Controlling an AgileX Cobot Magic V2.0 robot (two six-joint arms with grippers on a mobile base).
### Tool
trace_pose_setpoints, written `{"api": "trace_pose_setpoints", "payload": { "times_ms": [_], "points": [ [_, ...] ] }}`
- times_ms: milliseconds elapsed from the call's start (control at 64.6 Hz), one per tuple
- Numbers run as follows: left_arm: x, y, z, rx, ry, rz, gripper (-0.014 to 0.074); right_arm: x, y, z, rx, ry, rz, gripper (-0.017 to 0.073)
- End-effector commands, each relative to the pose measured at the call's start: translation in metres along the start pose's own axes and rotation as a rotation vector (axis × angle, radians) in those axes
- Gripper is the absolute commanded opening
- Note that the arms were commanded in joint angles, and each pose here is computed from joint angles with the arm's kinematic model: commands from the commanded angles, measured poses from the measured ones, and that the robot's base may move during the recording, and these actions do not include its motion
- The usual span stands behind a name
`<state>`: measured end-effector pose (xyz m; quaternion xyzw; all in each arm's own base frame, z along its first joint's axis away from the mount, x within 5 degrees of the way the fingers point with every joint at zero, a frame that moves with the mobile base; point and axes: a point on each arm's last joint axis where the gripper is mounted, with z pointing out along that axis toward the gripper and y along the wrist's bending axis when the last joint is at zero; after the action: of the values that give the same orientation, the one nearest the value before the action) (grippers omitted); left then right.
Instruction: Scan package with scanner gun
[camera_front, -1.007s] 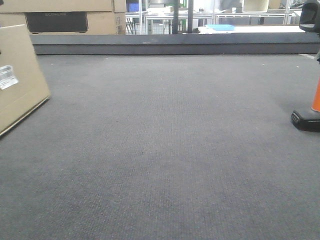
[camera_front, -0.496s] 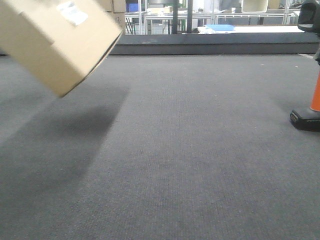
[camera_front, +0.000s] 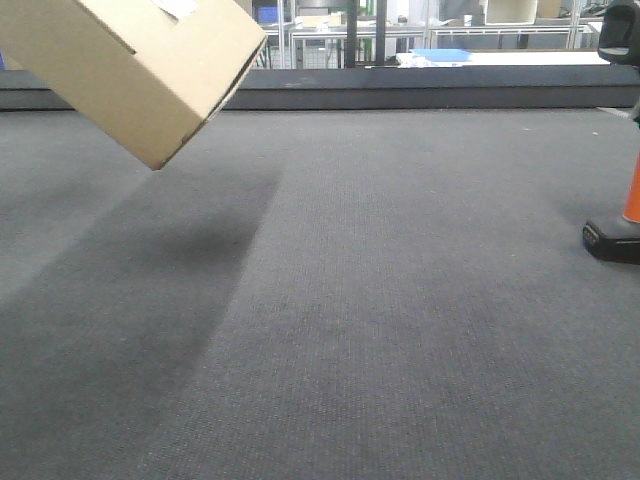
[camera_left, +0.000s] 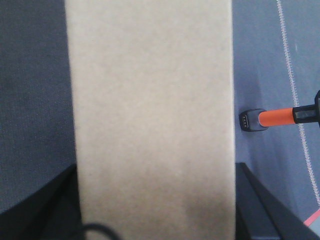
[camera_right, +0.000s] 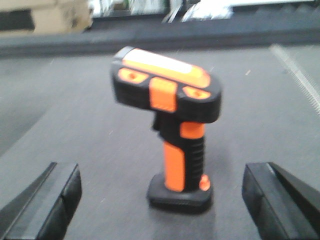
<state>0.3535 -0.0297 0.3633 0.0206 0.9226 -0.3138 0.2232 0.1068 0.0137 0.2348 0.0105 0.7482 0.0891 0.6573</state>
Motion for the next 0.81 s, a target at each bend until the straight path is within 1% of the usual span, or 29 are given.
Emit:
{"api": "trace_pose_setpoints", "payload": {
  "times_ms": [0,77,124,403,465,589,790],
  "points": [
    [-0.001,-0.008,-0.006,0.030,-0.030,0.009,-0.0111,0.000,-0.002,0.006,0.023,-0.039,0.000,0.0559],
    [-0.001,-0.008,-0.006,0.032,-0.030,0.008,-0.0111,0.000,-0.004,0.013,0.040,-0.047,-0.003,0.0559],
    [-0.001,-0.008,-0.006,0.032,-0.030,0.008,-0.0111,0.001,-0.005,0.019,0.058,-0.051,0.008,0.0559],
    [-0.001,-0.008,-0.006,0.032,-0.030,0.008,-0.0111,0.013,-0.011,0.048,0.118,-0.006,-0.023,0.0559],
    [-0.001,-0.008,-0.006,0.032,-0.030,0.008,-0.0111,0.016,-0.012,0.052,0.126,-0.003,-0.016,0.0559],
    [-0.001,-0.008,-0.006,0.032,-0.030,0.008,-0.0111,0.014,-0.010,0.062,0.114,-0.011,-0.039,0.0559],
    [-0.001,-0.008,-0.006,0.032,-0.030,0.012,-0.0111,0.002,-0.007,0.086,0.111,0.011,-0.036,0.0559]
  ]
}}
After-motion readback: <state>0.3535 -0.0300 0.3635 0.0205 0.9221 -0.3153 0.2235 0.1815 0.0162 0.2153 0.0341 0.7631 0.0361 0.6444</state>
